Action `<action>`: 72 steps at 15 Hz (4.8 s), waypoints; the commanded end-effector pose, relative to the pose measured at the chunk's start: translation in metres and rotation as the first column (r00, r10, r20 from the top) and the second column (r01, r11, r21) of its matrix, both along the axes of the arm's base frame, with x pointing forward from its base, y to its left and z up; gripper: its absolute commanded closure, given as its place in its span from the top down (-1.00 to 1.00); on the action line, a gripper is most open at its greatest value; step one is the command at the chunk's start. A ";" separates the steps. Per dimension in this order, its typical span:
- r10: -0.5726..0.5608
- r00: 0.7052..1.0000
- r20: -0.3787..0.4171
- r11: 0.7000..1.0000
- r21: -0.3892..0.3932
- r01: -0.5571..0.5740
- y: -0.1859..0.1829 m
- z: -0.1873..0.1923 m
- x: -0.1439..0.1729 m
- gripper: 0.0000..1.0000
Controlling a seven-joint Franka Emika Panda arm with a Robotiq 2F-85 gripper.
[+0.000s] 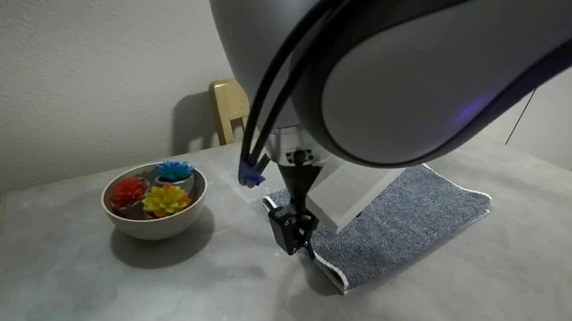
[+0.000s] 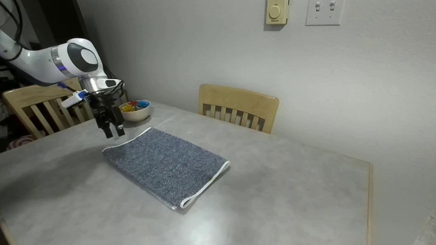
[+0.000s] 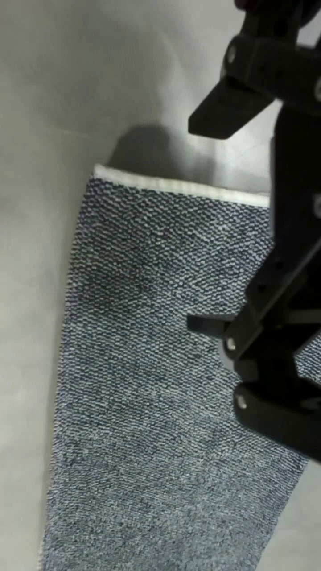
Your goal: Fold the towel
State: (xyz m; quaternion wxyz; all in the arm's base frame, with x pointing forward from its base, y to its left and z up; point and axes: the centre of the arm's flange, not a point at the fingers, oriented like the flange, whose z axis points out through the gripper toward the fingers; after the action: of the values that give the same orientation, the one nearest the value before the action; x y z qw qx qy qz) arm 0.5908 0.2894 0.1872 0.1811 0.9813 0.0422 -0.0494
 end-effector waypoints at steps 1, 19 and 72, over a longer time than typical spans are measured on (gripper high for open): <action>0.069 0.998 -0.015 0.997 0.022 -0.068 0.008 -0.006 0.026 1.00; 0.158 0.985 -0.075 0.982 0.113 -0.149 -0.013 -0.041 0.054 1.00; 0.540 0.841 0.022 0.827 0.171 -0.536 -0.075 0.120 -0.025 -0.95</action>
State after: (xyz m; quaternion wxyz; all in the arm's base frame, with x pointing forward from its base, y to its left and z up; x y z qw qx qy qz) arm 0.5778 0.2319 0.2923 0.1077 0.9506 0.2910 0.0011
